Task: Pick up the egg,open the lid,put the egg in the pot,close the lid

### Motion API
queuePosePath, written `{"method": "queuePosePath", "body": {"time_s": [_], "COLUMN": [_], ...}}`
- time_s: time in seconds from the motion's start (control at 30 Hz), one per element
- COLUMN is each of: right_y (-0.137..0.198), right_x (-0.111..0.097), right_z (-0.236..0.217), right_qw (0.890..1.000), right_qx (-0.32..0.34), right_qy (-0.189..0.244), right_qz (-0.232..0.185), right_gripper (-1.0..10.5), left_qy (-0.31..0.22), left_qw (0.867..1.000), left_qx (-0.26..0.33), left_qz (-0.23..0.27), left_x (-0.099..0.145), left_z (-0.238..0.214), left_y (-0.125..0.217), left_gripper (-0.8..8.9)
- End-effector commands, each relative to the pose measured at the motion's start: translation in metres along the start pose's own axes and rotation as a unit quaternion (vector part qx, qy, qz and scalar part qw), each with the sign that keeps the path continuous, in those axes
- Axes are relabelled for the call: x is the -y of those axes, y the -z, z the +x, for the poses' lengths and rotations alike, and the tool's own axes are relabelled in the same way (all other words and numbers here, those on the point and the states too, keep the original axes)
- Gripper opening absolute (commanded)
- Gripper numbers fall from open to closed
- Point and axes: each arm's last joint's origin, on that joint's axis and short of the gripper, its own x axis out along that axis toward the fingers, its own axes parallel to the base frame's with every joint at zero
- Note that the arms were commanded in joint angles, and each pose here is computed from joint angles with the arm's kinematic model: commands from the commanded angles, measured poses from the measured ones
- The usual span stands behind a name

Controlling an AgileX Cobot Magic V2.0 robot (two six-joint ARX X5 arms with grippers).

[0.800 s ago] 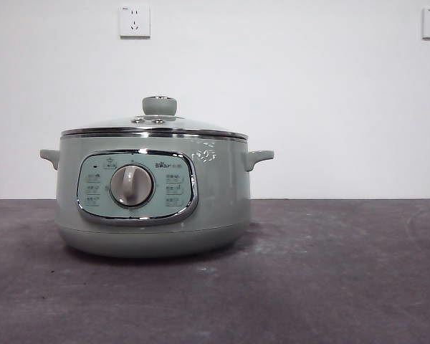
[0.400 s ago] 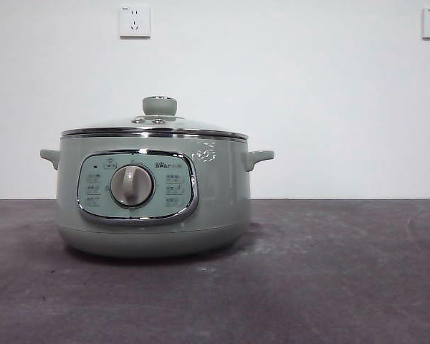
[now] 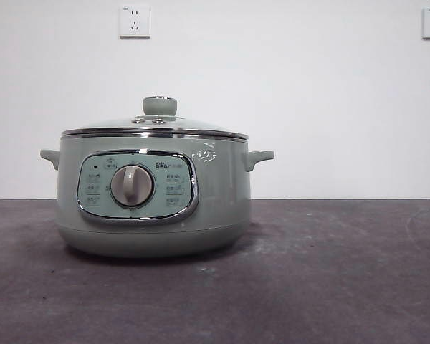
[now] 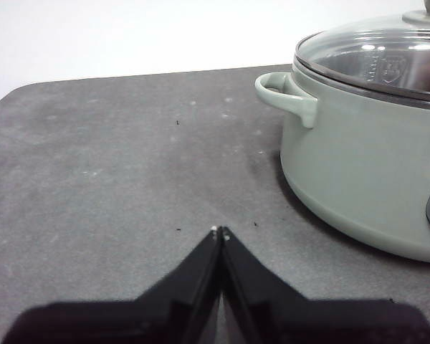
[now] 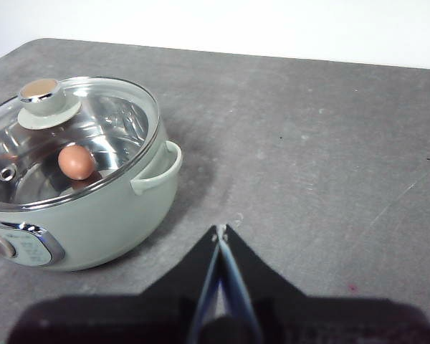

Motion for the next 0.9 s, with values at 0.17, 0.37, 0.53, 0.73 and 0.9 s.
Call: {"method": "queuePosePath", "body": {"time_s": [0.17, 0.37, 0.53, 0.73, 0.9], "right_y": [-0.001, 0.016, 0.05, 0.097, 0.131], "right_x": [0.007, 0.024, 0.033, 0.037, 0.04], "right_z": [-0.014, -0.03, -0.031, -0.012, 0.01], "right_qw": [0.997, 0.988, 0.977, 0.978, 0.981], "right_qx": [0.042, 0.136, 0.176, 0.168, 0.163], "right_qy": [0.024, 0.05, 0.109, 0.114, 0.106], "right_qz": [-0.054, -0.053, -0.049, -0.044, -0.014], "right_gripper": [0.0, 0.0, 0.0, 0.0, 0.0], "left_qy": [-0.001, -0.001, -0.001, -0.001, -0.001], "left_qw": [1.0, 1.0, 1.0, 1.0, 1.0], "left_qx": [-0.004, -0.004, -0.004, -0.004, -0.004], "left_qz": [-0.003, -0.003, -0.003, -0.003, -0.003], "left_x": [0.0, 0.0, 0.0, 0.0, 0.0], "left_z": [0.001, 0.001, 0.001, 0.001, 0.001], "left_y": [0.004, 0.004, 0.004, 0.004, 0.004], "left_gripper": [-0.03, -0.03, -0.03, -0.03, -0.03]}}
